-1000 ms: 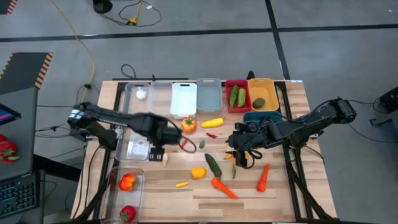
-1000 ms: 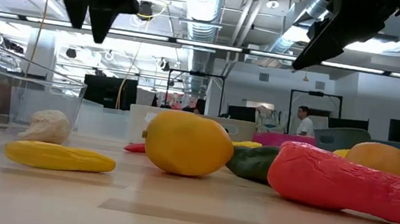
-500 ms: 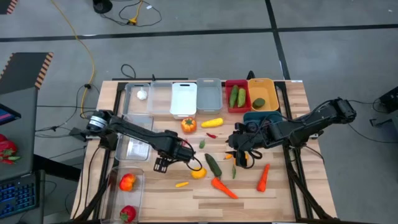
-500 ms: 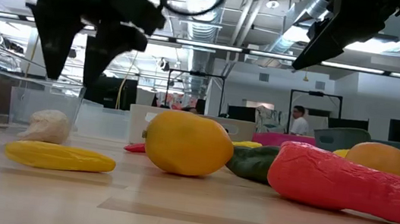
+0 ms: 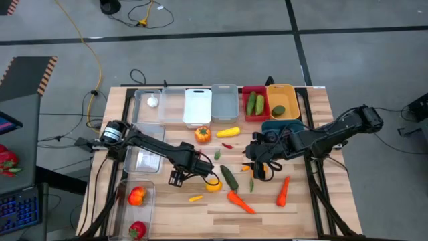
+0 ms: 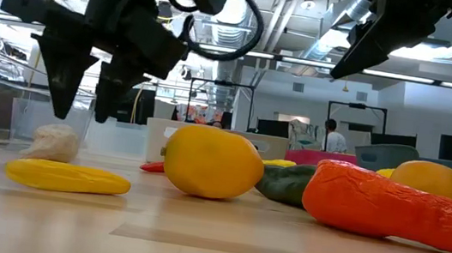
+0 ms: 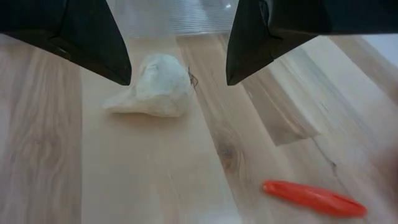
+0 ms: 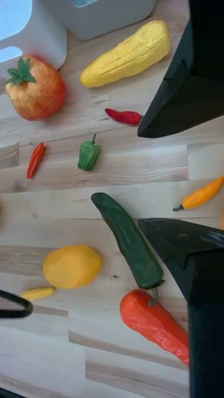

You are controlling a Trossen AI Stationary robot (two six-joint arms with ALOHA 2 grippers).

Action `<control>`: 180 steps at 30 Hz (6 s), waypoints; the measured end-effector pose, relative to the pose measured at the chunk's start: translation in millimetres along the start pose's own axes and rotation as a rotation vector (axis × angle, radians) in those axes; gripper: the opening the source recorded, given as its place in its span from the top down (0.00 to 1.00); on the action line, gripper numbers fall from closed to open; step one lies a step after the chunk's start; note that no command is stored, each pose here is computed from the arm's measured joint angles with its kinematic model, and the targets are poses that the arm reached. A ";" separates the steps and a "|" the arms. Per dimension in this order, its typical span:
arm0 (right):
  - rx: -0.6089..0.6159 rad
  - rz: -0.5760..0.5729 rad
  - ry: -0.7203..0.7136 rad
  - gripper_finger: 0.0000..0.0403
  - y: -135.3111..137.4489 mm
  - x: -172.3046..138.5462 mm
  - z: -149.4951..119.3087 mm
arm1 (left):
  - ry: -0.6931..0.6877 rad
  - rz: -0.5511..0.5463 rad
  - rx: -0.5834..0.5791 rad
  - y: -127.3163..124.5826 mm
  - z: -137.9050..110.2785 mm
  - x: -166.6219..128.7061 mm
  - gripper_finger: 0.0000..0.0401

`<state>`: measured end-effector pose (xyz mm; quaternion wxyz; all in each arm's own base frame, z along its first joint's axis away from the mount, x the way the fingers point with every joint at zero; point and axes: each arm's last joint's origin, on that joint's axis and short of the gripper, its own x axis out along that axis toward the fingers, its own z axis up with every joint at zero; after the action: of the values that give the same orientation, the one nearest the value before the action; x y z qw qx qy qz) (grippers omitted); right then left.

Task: Sort produce into baskets
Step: Put the garlic into the left small transparent bin, then put the top corn into the right small transparent bin

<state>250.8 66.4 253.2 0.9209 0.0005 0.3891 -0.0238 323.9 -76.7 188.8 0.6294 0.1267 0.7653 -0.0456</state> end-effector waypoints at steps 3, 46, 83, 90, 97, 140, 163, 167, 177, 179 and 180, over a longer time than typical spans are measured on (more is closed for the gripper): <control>0.000 0.000 0.000 0.38 0.0 0.0 0.0 | -0.001 -0.001 0.001 -1.3 -1.0 8.2 0.38; 0.000 0.000 0.000 0.38 0.0 0.0 0.0 | -0.016 -0.061 -0.061 -1.4 -3.7 37.4 0.47; 0.000 0.000 0.000 0.38 0.0 0.0 0.0 | -0.214 -0.032 -0.115 0.3 15.2 34.8 0.58; 0.000 0.000 0.000 0.38 0.0 0.0 0.0 | -0.207 -0.085 -0.110 -1.0 14.9 33.1 0.69; 0.000 0.000 0.000 0.38 0.0 0.0 0.0 | -0.169 -0.076 -0.087 11.4 13.8 8.1 0.64; 0.010 0.000 -0.001 0.38 0.0 -0.1 0.2 | -0.040 0.178 -0.961 201.5 -233.7 -7.6 0.64; 0.045 -0.036 -0.063 0.38 -8.4 1.7 7.7 | -0.015 0.253 -1.064 203.4 -235.0 -8.1 0.44; 0.052 -0.064 -0.065 0.38 -18.1 3.5 9.7 | -0.015 0.253 -1.065 203.4 -235.0 -8.2 0.38; -0.058 -0.126 -0.153 0.38 -39.8 5.8 22.4 | -0.013 0.257 -1.070 203.5 -235.2 -8.2 0.34; -0.052 -0.136 -0.154 0.38 -43.5 6.1 22.9 | -0.012 0.259 -1.060 203.8 -235.5 -10.0 0.34; -0.048 -0.141 -0.153 0.38 -45.4 6.3 23.0 | -0.019 0.263 -1.059 204.5 -235.5 -12.5 0.34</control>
<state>269.7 20.3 265.5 0.9437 -0.0506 0.3171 -0.0793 153.4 172.6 267.2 0.6144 -0.1135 0.6557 0.4239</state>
